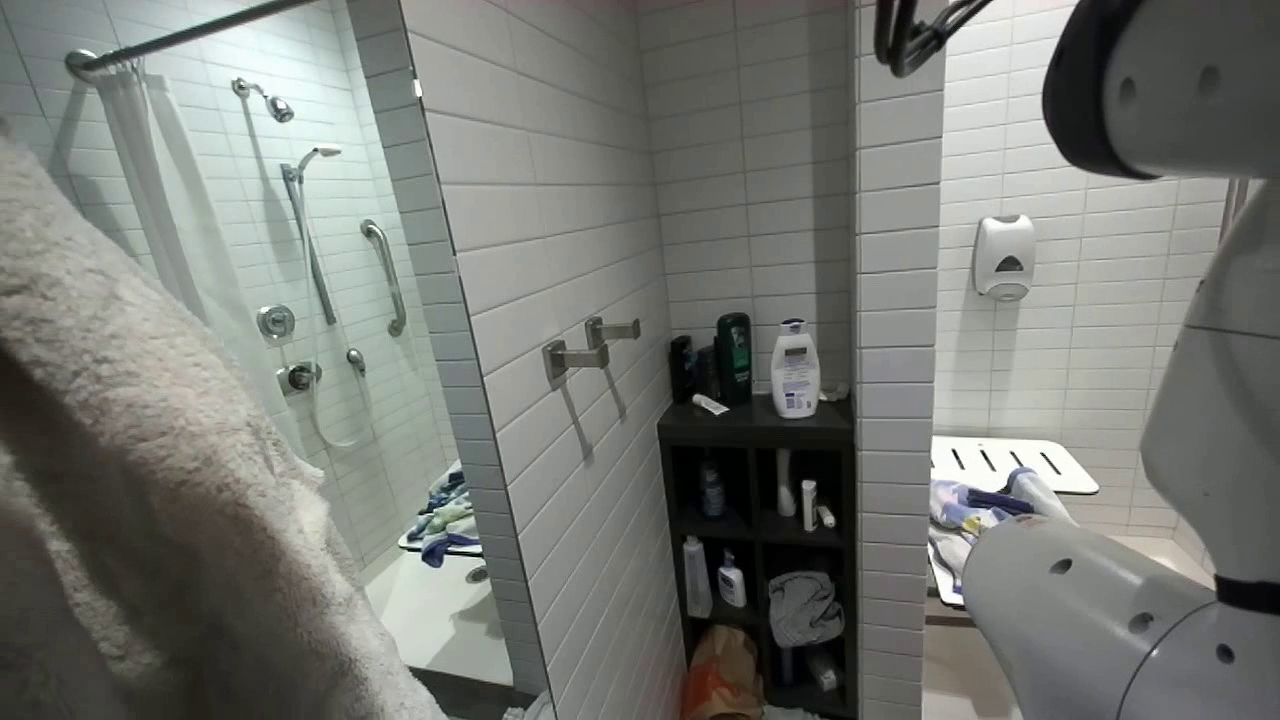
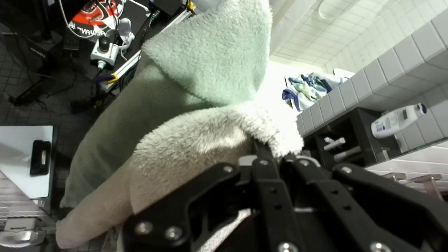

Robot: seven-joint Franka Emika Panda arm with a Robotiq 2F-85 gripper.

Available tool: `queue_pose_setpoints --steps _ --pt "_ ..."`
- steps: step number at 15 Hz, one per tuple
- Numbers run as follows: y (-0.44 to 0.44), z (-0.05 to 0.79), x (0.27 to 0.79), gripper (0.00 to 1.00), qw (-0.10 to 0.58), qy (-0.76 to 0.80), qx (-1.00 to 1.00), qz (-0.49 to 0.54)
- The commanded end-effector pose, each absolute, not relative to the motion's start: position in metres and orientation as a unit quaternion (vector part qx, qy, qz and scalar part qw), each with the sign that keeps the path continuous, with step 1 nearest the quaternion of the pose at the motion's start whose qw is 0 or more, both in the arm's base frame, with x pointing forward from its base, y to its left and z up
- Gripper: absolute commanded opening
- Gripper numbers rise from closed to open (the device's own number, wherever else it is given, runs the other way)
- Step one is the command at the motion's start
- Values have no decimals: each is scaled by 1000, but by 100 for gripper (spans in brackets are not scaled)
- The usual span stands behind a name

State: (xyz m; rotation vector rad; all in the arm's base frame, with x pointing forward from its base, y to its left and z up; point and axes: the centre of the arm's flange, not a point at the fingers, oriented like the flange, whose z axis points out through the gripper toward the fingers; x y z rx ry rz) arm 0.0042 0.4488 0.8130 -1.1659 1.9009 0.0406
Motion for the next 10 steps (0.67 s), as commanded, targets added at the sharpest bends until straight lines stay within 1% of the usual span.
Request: queue_pose_setpoints --steps 1,10 --pt "440 852 33 2 449 768 -456 9" --pt "419 869 88 2 443 798 -408 -17"
